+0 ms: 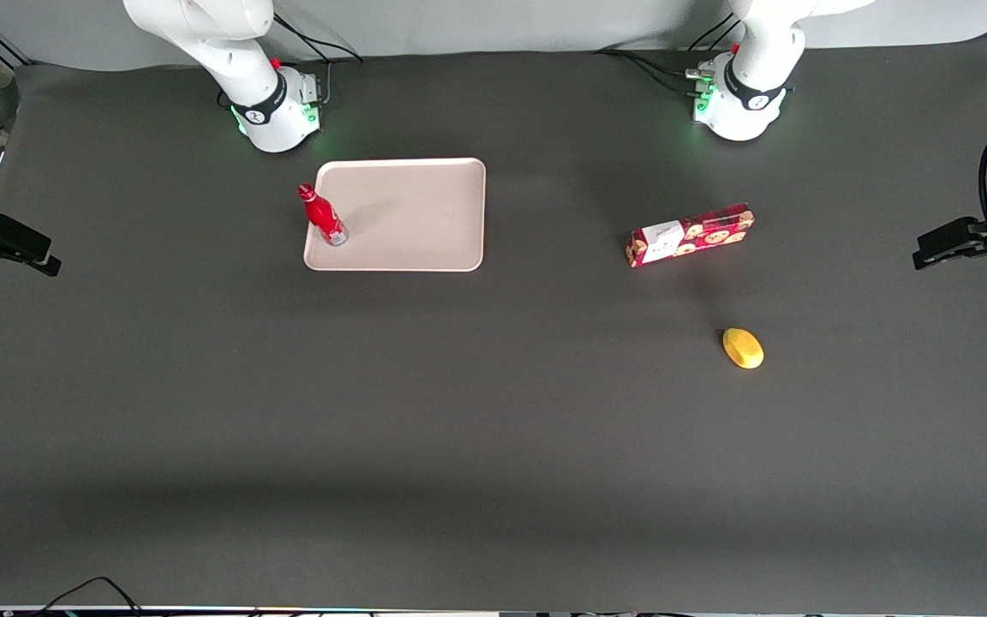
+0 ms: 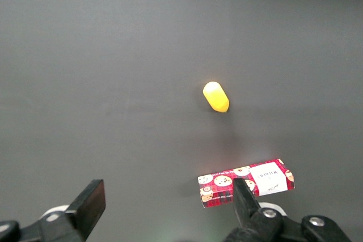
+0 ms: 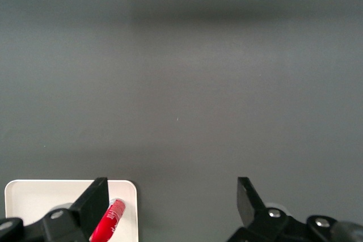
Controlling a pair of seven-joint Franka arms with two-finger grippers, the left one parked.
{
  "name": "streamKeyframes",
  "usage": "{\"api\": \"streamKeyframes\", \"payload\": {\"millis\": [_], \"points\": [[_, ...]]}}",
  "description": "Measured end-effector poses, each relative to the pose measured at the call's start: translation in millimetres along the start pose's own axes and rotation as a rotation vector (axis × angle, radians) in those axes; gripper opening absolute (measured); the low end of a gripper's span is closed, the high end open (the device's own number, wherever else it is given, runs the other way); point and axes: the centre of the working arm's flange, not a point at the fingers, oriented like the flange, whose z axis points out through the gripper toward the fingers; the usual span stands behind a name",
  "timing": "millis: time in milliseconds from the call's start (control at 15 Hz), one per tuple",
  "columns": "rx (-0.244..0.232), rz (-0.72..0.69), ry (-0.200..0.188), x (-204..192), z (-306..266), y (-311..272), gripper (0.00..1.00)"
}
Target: Place coke bottle on tray
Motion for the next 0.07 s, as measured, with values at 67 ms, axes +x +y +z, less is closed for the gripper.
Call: {"api": "streamKeyframes", "payload": {"millis": [67], "points": [[0.000, 0.000, -0.004, 0.9, 2.0, 0.5, 1.00]]}}
